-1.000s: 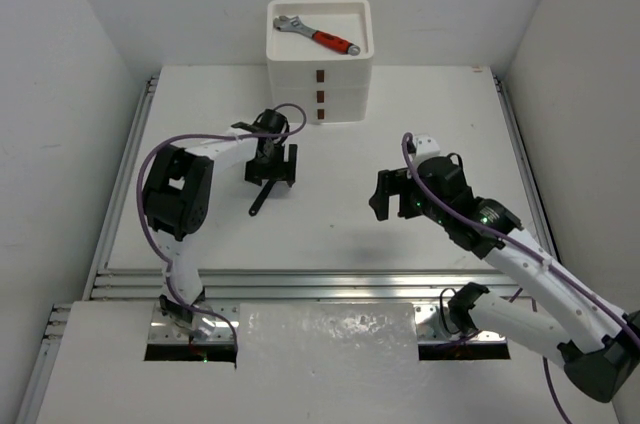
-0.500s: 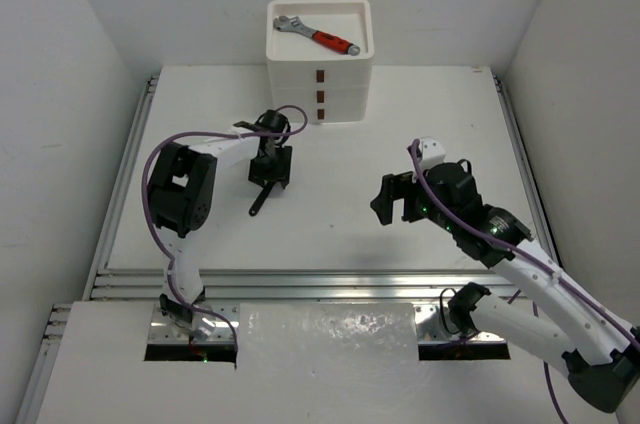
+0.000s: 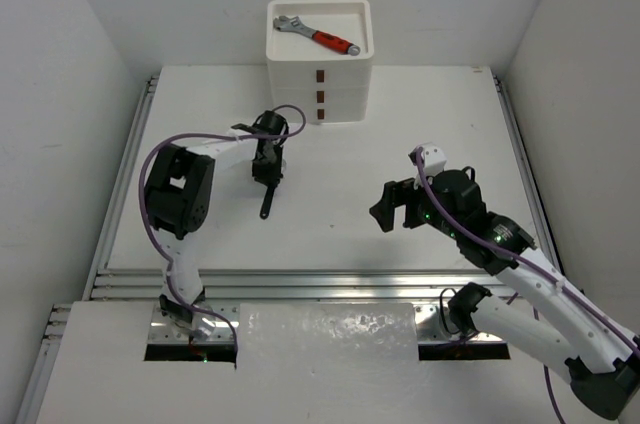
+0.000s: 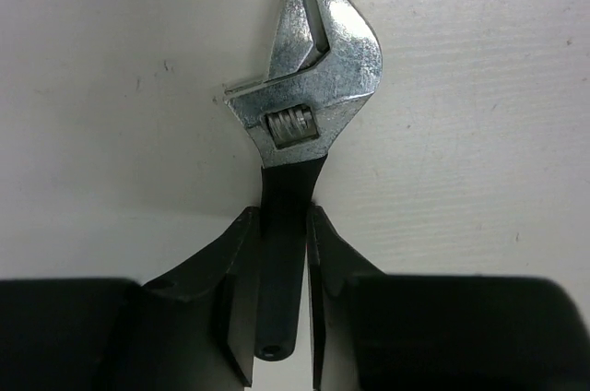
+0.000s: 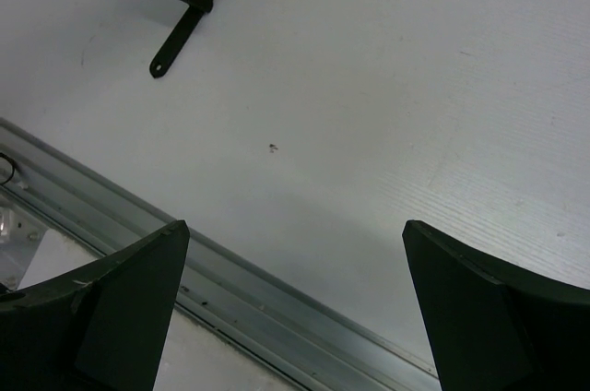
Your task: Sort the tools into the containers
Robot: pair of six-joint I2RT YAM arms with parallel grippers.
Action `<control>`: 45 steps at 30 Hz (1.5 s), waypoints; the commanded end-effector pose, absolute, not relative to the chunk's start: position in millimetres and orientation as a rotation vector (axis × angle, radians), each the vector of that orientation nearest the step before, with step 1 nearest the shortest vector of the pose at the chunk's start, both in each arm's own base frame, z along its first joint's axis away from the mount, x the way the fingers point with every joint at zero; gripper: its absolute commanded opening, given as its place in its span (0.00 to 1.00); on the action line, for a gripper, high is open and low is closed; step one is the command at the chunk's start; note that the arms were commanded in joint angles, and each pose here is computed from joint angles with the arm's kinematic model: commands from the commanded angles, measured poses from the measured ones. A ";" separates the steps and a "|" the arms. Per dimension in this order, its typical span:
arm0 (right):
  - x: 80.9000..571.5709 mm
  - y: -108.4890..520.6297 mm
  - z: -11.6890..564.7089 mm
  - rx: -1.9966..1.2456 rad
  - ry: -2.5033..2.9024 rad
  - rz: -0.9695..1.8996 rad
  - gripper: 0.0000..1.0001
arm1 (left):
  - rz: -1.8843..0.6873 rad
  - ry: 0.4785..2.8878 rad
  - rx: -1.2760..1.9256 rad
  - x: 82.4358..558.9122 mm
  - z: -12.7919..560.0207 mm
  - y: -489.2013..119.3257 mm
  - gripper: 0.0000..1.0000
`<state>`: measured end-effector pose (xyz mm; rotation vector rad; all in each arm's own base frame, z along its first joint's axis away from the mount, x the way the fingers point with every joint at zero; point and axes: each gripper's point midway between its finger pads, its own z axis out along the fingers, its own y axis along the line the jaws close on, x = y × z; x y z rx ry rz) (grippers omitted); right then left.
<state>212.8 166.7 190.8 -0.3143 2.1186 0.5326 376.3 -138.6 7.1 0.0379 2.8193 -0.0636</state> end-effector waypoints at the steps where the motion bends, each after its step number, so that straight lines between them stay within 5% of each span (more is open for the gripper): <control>1: 216.8 175.4 208.4 -0.330 2.033 0.587 0.99 | -0.148 2.685 0.031 384.9 44.3 -154.6 0.00; 17: 220.0 167.0 215.7 -0.329 2.007 0.534 0.99 | -0.483 2.090 -0.021 400.0 257.5 -181.8 0.00; 20: 221.2 161.2 219.3 -0.321 2.002 0.499 0.99 | -0.515 1.917 -0.006 416.2 337.1 -186.2 0.00; 26: 220.4 154.6 221.7 -0.316 1.997 0.468 0.99 | -0.444 1.763 -0.076 460.0 410.3 -176.7 0.00; 45: 218.5 157.2 193.0 -0.335 2.065 0.462 0.99 | -0.905 1.366 -0.447 598.5 461.3 -211.0 0.00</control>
